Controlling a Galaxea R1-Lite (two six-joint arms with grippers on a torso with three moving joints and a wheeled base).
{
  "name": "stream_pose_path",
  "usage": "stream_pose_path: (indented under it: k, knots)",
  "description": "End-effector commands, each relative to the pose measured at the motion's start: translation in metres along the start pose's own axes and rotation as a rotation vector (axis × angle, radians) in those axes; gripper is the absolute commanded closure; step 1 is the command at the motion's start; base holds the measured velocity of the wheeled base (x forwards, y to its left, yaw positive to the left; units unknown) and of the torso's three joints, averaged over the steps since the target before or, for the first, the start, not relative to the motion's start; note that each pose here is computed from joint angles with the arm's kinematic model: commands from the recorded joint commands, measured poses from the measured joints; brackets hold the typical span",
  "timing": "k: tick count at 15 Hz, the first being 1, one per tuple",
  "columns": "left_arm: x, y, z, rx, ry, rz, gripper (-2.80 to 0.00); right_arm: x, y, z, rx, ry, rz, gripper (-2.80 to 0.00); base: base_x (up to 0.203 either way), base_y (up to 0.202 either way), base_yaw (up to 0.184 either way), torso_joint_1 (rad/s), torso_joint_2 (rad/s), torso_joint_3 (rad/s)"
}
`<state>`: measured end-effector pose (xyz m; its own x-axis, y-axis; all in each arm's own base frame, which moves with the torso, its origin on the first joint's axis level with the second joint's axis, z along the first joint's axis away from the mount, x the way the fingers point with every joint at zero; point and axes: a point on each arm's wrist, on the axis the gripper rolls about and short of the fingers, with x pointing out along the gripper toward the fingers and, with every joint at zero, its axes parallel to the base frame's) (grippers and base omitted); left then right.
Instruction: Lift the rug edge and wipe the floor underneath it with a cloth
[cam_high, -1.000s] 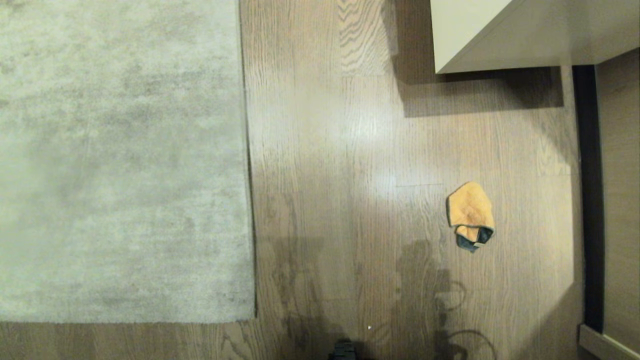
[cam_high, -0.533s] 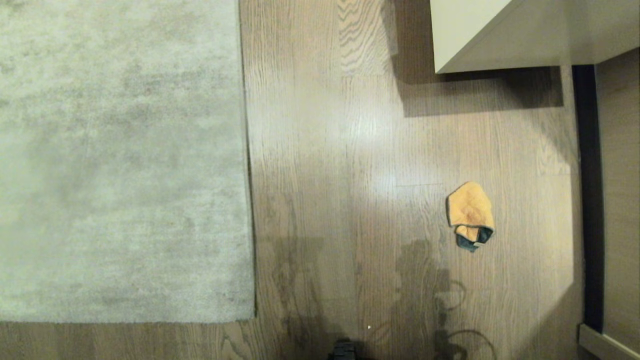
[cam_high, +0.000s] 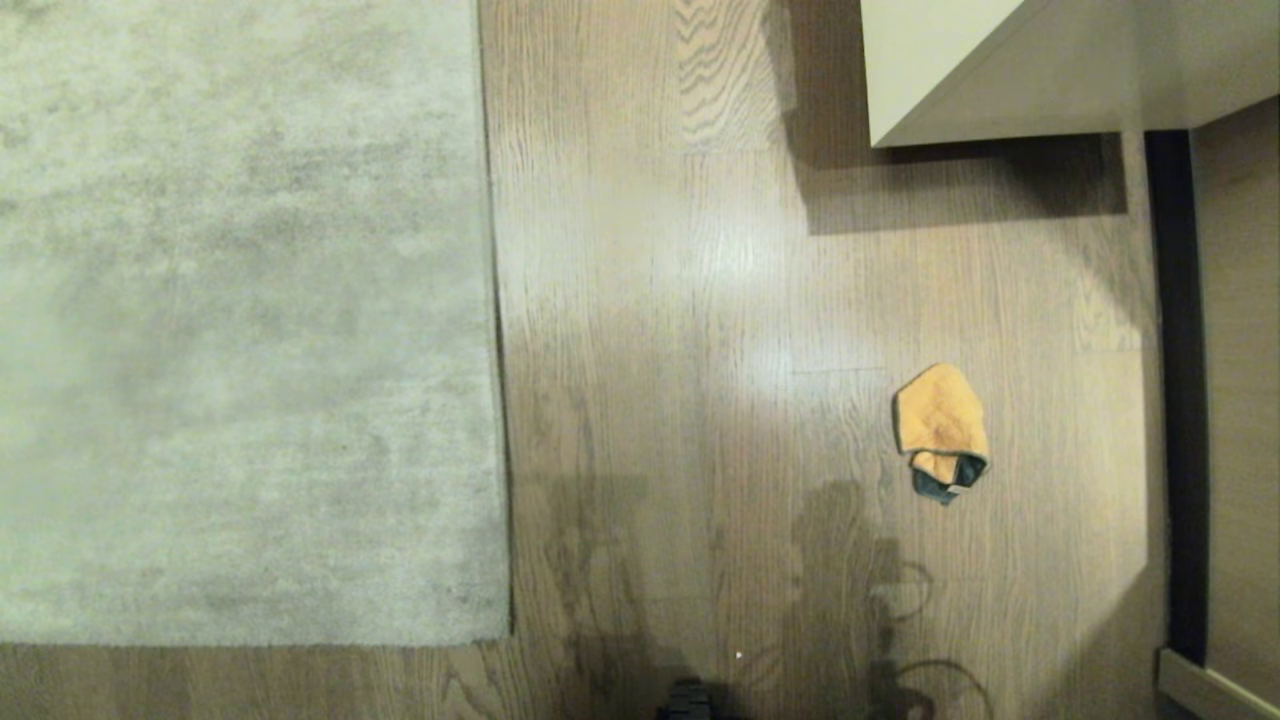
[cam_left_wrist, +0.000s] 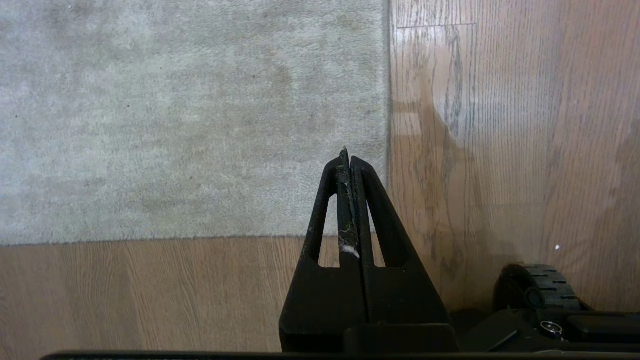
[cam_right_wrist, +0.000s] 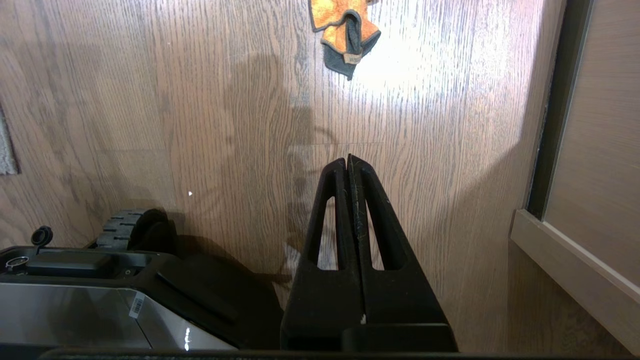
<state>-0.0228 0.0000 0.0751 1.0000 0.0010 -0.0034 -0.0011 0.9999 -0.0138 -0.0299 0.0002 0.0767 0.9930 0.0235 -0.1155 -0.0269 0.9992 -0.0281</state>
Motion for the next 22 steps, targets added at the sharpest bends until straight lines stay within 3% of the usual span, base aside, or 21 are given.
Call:
stream_pose_path:
  k: [1,10,22]
  knots:
    - [0.0001,0.0,0.0,0.0,0.001,-0.001,0.0,0.0002,0.0,0.0,0.0,0.004,0.001,0.0,0.0,0.0,0.0,0.0,0.0,0.0]
    - [0.0001,0.0,-0.0001,0.003,0.003,-0.001,0.0,0.0002,0.0,0.0,0.0,0.003,0.001,0.0,0.0,0.0,0.0,0.001,0.0,0.022]
    - [0.0001,0.0,-0.0001,0.008,0.003,-0.001,0.0,0.0002,0.0,0.0,0.0,0.004,0.001,0.0,0.0,0.0,0.0,0.003,0.0,0.195]
